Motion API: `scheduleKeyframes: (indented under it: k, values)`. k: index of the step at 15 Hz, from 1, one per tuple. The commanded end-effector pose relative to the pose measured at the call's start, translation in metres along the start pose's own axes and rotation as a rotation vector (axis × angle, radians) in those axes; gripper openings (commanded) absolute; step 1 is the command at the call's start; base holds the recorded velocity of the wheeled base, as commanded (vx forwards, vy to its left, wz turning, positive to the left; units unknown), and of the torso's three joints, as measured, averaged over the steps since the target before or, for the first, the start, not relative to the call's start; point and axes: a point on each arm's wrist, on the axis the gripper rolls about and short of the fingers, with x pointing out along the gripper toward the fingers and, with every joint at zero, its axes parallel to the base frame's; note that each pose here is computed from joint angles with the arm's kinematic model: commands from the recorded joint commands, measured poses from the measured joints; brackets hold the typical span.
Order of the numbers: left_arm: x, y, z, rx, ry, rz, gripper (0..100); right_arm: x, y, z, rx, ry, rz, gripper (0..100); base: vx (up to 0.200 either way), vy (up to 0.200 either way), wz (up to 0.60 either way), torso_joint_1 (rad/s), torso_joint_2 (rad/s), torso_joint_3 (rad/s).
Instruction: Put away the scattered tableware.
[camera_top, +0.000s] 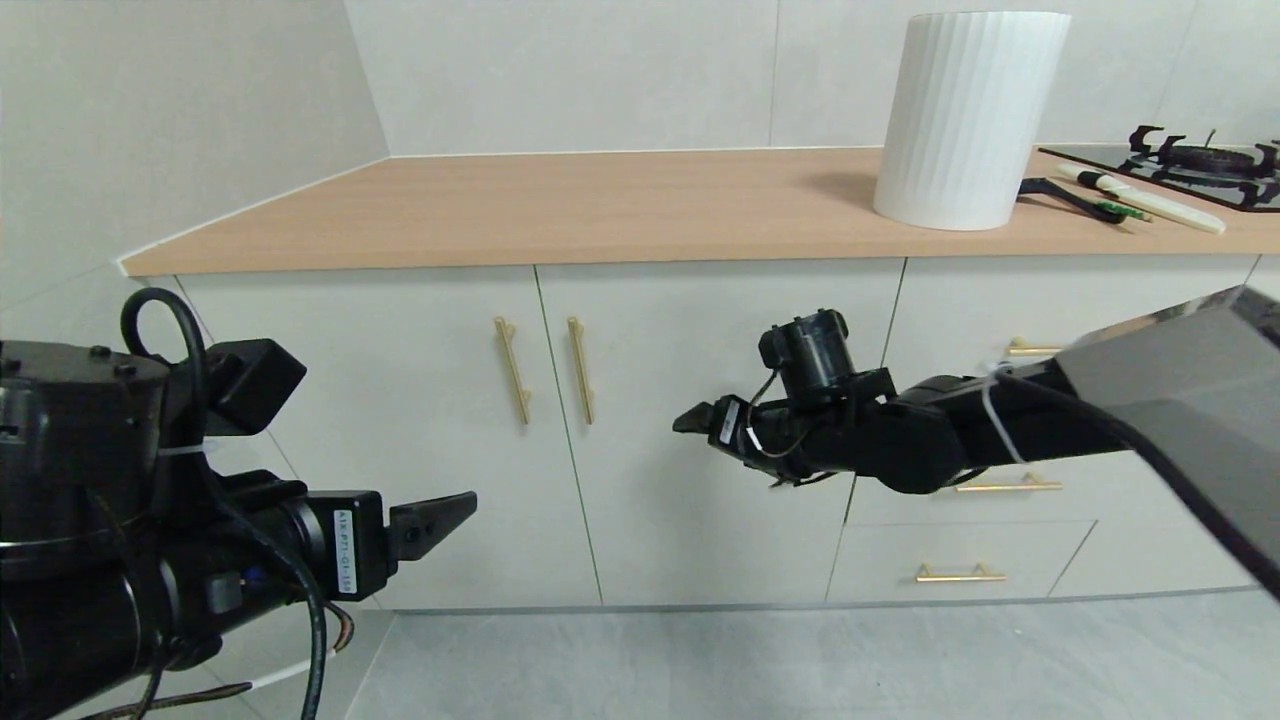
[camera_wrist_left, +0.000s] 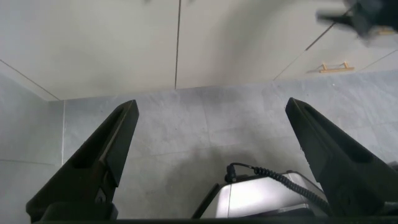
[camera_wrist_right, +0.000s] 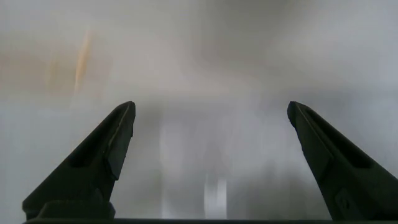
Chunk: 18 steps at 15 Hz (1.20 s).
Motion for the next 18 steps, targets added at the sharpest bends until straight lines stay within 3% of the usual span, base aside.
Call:
scheduleKeyframes:
  k: [1,6,10,12,14,16,18]
  values:
    - [-0.001,0.0,0.0,-0.001,-0.003,-0.001,100,-0.066,0.01,-0.006,-0.151,0.029,0.177,100,0.0,0.0,0.0,0.0,0.0,0.0]
    - [-0.015,0.003,0.005,-0.01,-0.054,-0.02,100,-0.132,0.015,-0.003,-0.235,-0.116,0.157,100,0.0,0.0,0.0,0.0,0.0,0.0]
    - [-0.046,0.012,0.01,-0.011,-0.163,-0.036,100,-0.225,0.008,-0.01,-0.286,-0.357,0.044,100,0.0,0.0,0.0,0.0,0.0,0.0]
    - [-0.064,0.024,0.007,-0.039,-0.22,-0.009,100,-0.279,-0.007,-0.029,-0.304,-0.459,0.028,100,0.0,0.0,0.0,0.0,0.0,0.0]
    - [-0.091,0.033,-0.003,-0.055,-0.295,-0.035,100,-0.322,-0.025,-0.049,-0.351,-0.551,0.014,100,0.0,0.0,0.0,0.0,0.0,0.0]
    - [-0.126,0.048,-0.026,-0.043,-0.393,-0.028,100,-0.373,-0.057,-0.08,-0.42,-0.709,-0.046,100,0.0,0.0,0.0,0.0,0.0,0.0]
    - [-0.147,0.06,-0.05,0.015,-0.446,0.04,100,-0.396,-0.082,-0.105,-0.465,-0.814,-0.211,100,0.0,0.0,0.0,0.0,0.0,0.0]
